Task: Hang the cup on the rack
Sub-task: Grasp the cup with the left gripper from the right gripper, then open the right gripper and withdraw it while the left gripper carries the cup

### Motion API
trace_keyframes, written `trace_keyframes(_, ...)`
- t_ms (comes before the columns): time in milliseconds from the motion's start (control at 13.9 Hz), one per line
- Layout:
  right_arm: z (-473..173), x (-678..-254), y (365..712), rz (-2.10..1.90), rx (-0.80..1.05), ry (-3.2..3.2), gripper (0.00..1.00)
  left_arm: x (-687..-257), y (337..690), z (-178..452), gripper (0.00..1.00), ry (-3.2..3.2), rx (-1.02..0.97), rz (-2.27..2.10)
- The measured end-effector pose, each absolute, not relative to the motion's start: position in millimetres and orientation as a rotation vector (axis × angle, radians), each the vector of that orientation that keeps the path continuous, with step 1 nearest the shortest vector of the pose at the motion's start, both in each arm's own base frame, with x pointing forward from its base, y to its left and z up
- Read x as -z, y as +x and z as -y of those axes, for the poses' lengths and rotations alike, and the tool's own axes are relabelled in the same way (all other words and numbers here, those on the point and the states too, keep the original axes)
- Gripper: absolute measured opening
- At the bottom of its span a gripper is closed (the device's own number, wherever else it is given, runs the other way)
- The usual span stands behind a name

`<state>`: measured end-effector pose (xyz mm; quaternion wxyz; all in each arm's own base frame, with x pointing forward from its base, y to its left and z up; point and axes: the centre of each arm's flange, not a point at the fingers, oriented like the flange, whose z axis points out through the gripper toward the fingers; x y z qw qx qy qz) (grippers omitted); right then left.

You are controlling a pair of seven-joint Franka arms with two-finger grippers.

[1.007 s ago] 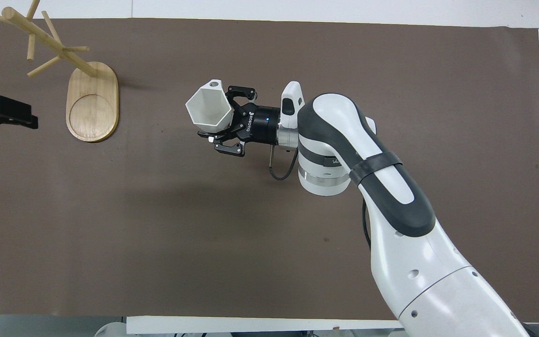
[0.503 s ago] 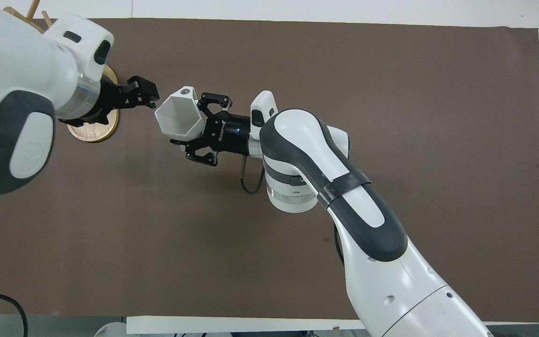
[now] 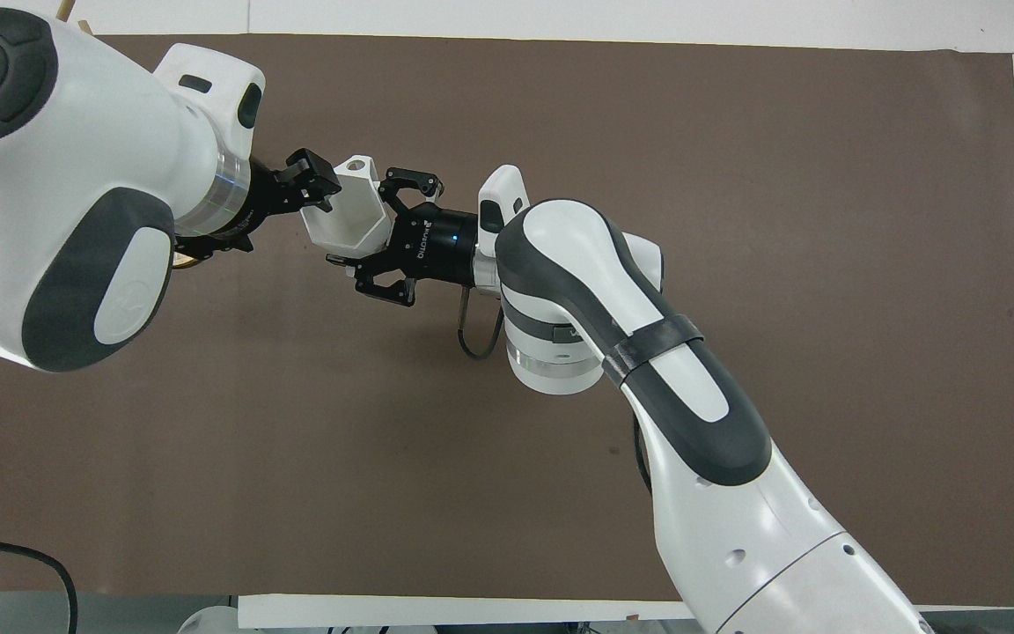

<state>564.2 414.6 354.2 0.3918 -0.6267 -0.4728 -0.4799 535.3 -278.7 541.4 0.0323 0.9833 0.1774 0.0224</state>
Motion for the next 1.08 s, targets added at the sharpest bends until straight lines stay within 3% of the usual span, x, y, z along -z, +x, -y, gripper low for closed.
trace_keyframes(359,-414,-355,565,1.2,1.221,-1.592,0.77,-529,532,287,0.26,2.986,-0.045,-0.557)
trace_keyframes(503,-416,-355,564,1.201,1.22,-1.588,0.77,-529,532,290,0.11,2.979,-0.052,-0.552)
trace_keyframes(575,-416,-355,564,1.202,1.22,-1.588,0.77,-529,532,290,0.05,2.981,-0.054,-0.542)
trace_keyframes(791,-415,-356,565,1.201,1.221,-1.588,0.78,-530,532,291,0.05,2.977,-0.056,-0.537)
trace_keyframes(935,-407,-354,570,1.187,1.226,-1.608,0.96,-531,535,289,0.05,2.959,-0.071,-0.562)
trace_keyframes(1078,-390,-351,580,1.164,1.233,-1.626,1.0,-533,540,285,0.05,2.93,-0.102,-0.616)
